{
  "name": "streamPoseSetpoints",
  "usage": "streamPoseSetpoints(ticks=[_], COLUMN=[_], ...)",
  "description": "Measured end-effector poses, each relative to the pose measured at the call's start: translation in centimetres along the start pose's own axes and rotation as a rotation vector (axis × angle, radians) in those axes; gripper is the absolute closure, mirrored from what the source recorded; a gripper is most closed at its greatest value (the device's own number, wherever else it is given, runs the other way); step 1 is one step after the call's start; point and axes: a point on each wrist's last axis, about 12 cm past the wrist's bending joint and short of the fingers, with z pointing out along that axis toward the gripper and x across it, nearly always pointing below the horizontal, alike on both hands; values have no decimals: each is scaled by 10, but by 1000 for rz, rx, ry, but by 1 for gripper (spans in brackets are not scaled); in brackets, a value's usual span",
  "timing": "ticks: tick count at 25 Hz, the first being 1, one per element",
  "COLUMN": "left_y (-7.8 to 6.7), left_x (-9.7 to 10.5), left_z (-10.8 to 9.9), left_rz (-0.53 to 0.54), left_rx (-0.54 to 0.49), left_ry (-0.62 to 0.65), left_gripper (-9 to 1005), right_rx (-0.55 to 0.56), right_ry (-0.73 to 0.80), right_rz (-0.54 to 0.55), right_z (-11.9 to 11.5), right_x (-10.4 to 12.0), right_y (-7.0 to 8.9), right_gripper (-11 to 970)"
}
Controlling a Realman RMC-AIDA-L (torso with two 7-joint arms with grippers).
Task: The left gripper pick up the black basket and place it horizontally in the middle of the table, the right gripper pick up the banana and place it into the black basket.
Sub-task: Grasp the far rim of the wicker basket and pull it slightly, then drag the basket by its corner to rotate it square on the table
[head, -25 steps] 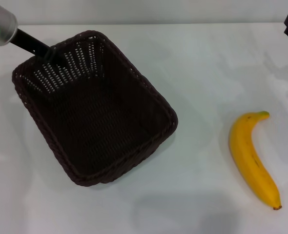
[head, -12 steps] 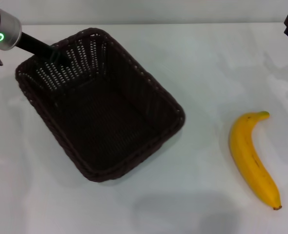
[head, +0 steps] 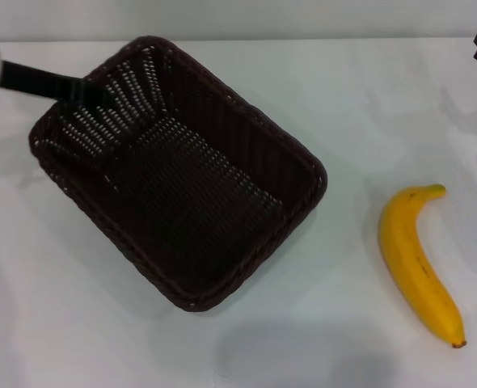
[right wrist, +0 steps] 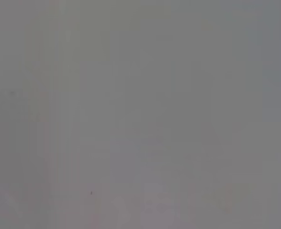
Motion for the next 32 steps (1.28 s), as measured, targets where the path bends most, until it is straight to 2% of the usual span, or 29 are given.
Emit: streamPoseSetpoints(ticks=[5,12,13,16,20,29,32], left_y=[15,36,36,38,38,27,22], left_x=[21,48,48,61,69,78,90], left_z=[-19,-34,-34,-34,-31,-16,-6], left_rz=[-174,-394,-394,-523,-612,-671,-704], left_rx=[81,96,96,133,160,211,216], left_ry=[-125,-279,-279,-349,-380,-378,-369], left_gripper=[739,745,748,756,770,758,752], right_rx=[3,4,5,6,11,27,37], right_ry=[1,1,1,2,9,24,37], right_rz=[1,-8,-9,-10,-11,-11,-12], right_z=[1,2,2,2,2,1,1], right_x=[0,-1,-1,-2,-1,1,2], right_y=[0,-1,-2,-2,-3,-6,-8], right_gripper=[94,94,94,94,94,94,94])
